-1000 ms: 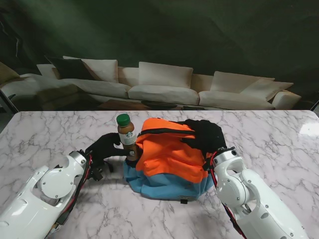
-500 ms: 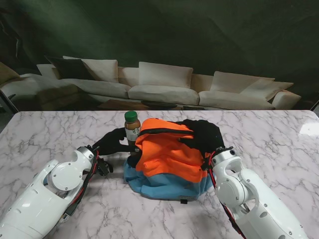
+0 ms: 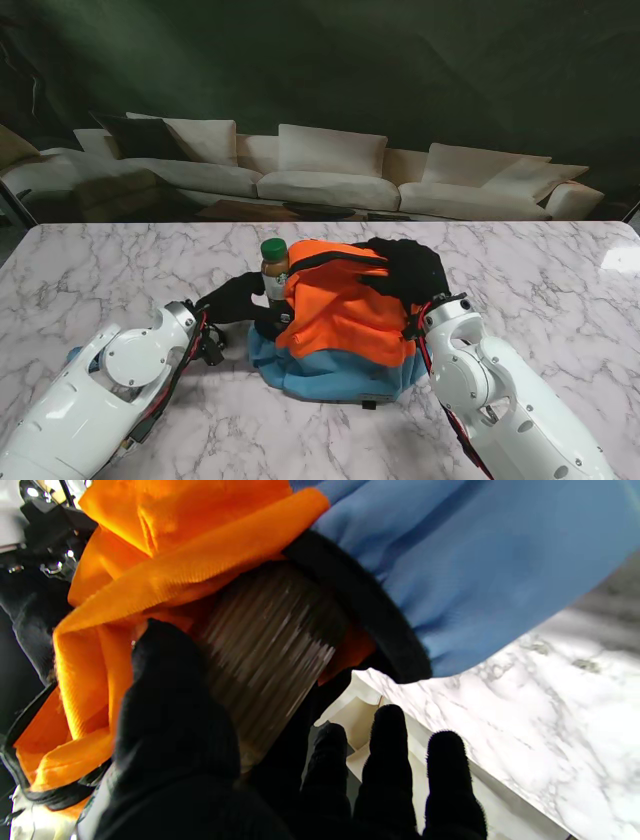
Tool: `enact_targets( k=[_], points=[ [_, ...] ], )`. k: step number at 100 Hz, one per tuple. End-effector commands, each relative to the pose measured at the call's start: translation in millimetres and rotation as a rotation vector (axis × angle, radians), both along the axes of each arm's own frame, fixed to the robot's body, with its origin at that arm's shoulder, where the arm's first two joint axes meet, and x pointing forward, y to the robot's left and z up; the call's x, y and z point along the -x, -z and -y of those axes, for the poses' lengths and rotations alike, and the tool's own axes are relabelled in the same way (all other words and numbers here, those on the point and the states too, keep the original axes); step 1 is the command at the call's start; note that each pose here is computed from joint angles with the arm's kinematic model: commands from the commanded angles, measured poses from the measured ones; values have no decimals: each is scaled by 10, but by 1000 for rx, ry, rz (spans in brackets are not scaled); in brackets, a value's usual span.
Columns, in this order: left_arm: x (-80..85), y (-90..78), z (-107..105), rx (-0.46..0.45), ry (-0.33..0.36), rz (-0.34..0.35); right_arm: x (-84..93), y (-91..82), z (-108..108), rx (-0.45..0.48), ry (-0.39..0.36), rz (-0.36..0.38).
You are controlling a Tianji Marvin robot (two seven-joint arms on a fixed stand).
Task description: Put the umbrella and water cup into the side pockets of the backpack
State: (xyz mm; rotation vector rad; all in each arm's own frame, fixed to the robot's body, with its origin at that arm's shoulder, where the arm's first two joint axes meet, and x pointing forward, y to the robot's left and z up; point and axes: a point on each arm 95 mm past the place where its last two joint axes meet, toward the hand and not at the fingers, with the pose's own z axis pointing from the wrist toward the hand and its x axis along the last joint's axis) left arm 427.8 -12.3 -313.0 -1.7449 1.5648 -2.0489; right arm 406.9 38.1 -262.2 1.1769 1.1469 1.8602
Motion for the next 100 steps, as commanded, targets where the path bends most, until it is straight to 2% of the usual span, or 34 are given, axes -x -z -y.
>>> enact_targets(
  k=[1,12,24,59,69,80,92,100],
  points=[
    [29,40,11,-23,41,-21,15,64,-32,0,-1,-20],
    [22,49,-81,-108,77,-15,15,57,-29,3,-3,-18],
    [-3,52,-172,-188,81,15,22,53,-20,12,-8,-15],
    [-46,-56,-296,-318,72,151,75,33,-29,16,-28,-2],
    [-52,-53,-287,-338,90,148,83,31,-39,16,-34,1],
    [-67,8,-311,-405,121,127,93,37,-46,20,-39,0],
    [-70,69,-341,-410,104,62,102,38,-46,21,-40,-2],
    [-68,61,-350,-398,97,57,104,31,-45,24,-41,-1]
  ],
)
